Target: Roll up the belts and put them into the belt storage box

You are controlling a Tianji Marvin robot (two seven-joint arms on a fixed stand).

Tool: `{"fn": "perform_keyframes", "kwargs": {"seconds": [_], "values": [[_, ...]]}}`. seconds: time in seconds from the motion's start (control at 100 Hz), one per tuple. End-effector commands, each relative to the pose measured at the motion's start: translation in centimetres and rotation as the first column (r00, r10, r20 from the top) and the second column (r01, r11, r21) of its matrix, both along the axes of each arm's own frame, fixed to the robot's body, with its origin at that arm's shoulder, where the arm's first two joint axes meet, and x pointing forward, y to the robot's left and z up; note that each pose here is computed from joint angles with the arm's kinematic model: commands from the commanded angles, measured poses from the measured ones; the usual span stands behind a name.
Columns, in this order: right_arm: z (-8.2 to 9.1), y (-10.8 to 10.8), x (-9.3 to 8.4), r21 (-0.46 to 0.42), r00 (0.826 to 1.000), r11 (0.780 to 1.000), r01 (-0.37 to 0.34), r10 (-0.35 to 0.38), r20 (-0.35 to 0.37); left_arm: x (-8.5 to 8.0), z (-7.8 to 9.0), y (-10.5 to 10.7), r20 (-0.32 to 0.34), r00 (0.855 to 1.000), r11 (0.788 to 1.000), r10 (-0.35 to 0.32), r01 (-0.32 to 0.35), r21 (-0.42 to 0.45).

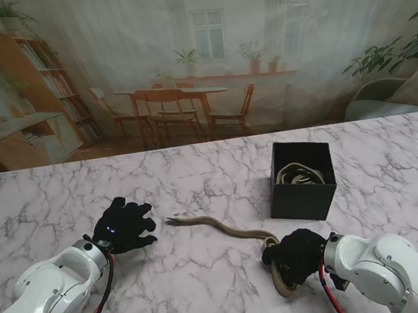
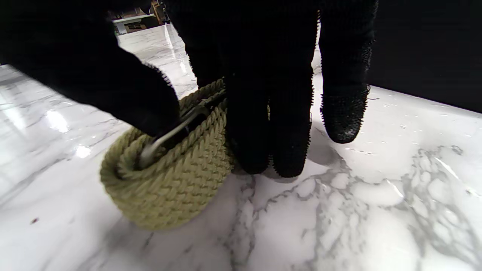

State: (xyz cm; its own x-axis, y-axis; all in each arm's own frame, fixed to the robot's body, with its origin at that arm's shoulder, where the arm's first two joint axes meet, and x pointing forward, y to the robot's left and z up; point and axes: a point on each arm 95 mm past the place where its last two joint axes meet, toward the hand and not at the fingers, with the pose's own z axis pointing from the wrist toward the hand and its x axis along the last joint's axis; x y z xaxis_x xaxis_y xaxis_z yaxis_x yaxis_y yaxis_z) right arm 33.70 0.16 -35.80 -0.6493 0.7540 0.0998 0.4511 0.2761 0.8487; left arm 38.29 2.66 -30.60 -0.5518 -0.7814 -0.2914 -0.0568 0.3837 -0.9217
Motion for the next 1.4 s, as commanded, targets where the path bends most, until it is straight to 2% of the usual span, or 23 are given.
{"fn": "perform_keyframes", "kwargs": {"seconds": [0.0, 0.26, 0.55, 0.94, 1.39], "values": [[-1.42, -0.40, -0.70, -0.031, 0.999, 0.999, 0.006, -0.008, -0.042, -0.03, -0.01, -0.16, -0.008, 1.000, 1.000, 0.004, -0.004, 0.004], [-1.35, -0.34, -0.74, -0.031, 0.999, 0.999, 0.014, -0.016, -0.050, 0.02, -0.03, -0.18, -0.008, 1.000, 1.000, 0.002, -0.002, 0.005], [-0.96, -0.24, -0.66, -0.004, 0.990, 0.999, 0.051, -0.051, -0.132, 0.02, -0.05, -0.04, -0.004, 1.000, 1.000, 0.005, -0.005, 0.001], [-0.69, -0.46, -0.40, -0.040, 0.997, 0.999, 0.017, -0.020, -0.080, 0.12, -0.14, 0.12, -0.002, 1.000, 1.000, 0.009, -0.009, -0.001], [-1.41, -0.47, -0.16, -0.114, 0.998, 0.991, -0.063, 0.064, 0.000, 0.11, -0.17, 0.20, -0.001, 1.000, 1.000, 0.008, -0.008, -0.001]]}}
